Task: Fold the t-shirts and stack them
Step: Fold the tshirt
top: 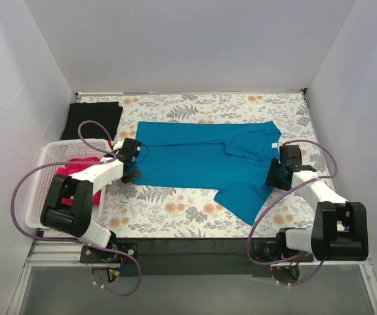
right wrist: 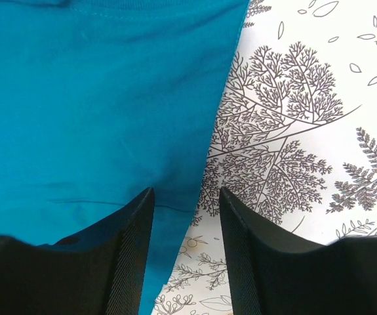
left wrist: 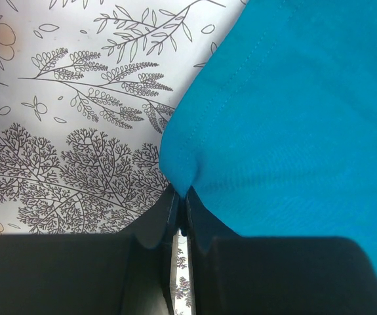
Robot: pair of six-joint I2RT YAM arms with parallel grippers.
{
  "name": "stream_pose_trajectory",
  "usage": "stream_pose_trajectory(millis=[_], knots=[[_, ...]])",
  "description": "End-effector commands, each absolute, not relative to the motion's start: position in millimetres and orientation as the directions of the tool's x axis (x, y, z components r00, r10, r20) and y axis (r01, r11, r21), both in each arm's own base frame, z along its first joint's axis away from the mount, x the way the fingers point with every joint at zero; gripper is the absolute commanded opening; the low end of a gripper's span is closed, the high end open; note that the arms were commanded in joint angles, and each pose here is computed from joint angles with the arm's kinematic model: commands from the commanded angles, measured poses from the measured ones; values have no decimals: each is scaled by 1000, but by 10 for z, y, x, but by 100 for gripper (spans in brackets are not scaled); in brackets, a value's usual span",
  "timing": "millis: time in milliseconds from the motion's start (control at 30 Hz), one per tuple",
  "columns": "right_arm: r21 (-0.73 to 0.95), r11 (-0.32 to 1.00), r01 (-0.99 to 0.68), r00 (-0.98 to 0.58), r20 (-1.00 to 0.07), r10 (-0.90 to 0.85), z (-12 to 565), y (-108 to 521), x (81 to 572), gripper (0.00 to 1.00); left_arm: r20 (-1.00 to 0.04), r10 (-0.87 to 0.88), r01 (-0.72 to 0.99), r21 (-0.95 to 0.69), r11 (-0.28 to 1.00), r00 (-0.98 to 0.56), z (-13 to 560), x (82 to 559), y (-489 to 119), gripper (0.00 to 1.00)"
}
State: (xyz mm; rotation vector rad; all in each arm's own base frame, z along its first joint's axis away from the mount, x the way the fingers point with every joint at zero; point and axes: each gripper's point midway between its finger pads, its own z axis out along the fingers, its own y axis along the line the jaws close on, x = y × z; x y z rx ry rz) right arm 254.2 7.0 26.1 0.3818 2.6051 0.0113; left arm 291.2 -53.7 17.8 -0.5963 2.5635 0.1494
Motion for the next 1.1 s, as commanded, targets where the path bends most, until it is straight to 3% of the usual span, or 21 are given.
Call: stream_pose_trajectory(millis=[0,267,367,567,933,1067], knots=[[99,955,280,-822,-489,292,273,85,2621,50,-509,-369,-432,7,902,-778,236,2872,-497,0],[100,954,284,-851,-431,299,103,120,2494,44,-511,-369,-427,-3,904,-777,251,2873,-510,0],[112,953,282,-861,-409,303,63,146,2434,35,-509,-365,-425,2,905,-779,249,2863,-503,0],[138,943,302,-841,-426,332,145,78,2376,1,-502,-393,-426,-53,903,-770,312,2800,-566,0],[206,931,301,-745,-559,365,727,28,2605,1,-541,-445,-460,-117,880,-714,665,2733,-497,0],[230,934,274,-764,-537,357,823,93,2812,1,-535,-442,-457,-113,882,-720,703,2897,-514,0]])
